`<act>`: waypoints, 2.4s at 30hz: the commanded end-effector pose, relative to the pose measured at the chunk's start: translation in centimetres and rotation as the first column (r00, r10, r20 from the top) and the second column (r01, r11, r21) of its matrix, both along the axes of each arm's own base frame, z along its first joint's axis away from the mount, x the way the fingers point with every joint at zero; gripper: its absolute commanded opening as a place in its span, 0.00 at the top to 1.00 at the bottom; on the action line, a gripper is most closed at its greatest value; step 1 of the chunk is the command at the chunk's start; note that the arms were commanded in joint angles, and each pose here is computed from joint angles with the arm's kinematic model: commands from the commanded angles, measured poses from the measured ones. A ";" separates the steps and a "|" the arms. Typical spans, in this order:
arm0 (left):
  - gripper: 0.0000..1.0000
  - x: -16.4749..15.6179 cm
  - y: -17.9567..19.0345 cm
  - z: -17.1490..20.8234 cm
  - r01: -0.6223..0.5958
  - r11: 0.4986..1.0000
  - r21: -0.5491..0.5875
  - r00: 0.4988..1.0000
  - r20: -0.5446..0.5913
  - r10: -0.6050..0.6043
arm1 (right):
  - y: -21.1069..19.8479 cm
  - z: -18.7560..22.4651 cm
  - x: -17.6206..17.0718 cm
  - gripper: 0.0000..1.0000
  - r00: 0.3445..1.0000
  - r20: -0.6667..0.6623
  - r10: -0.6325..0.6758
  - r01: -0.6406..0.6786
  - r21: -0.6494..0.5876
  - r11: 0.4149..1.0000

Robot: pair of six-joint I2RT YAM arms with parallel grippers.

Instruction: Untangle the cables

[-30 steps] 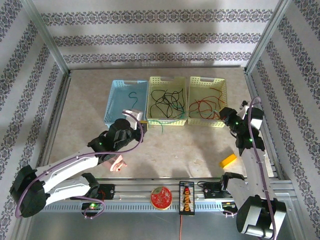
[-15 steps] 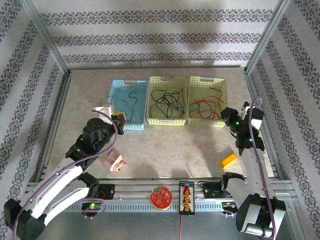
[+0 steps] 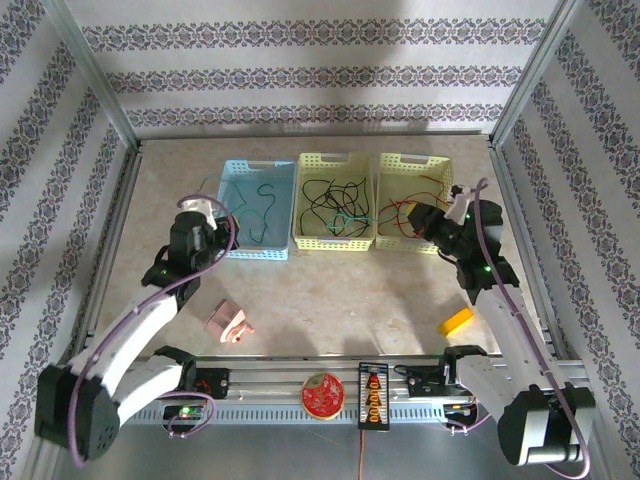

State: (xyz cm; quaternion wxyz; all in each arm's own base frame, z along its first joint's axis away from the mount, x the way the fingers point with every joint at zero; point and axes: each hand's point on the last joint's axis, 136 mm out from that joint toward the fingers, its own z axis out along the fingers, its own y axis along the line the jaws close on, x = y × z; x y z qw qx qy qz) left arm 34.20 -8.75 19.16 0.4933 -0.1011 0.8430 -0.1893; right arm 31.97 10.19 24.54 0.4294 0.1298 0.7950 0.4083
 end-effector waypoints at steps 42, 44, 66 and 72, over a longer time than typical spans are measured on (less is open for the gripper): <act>0.10 -4.8 8.9 -0.2 -0.410 0.908 0.090 0.910 -0.018 0.413 | 28.2 -5.4 17.0 0.87 0.903 -0.150 0.401 -0.424 -0.176 0.888; 0.10 -4.7 8.8 -0.1 -0.402 0.911 0.098 0.914 -0.019 0.405 | 29.0 -5.2 17.0 0.66 0.892 -0.155 0.424 -0.446 -0.154 0.882; 0.01 -8.8 16.2 -0.9 -0.600 0.647 0.470 0.750 0.049 0.660 | -4.8 1.0 2.5 0.02 0.899 0.356 -0.255 0.420 -0.540 0.729; 0.01 -7.8 16.9 -2.9 -0.611 0.598 0.518 0.738 0.100 0.668 | -8.5 -4.7 -0.1 0.02 0.845 0.464 -0.266 0.530 -0.659 0.533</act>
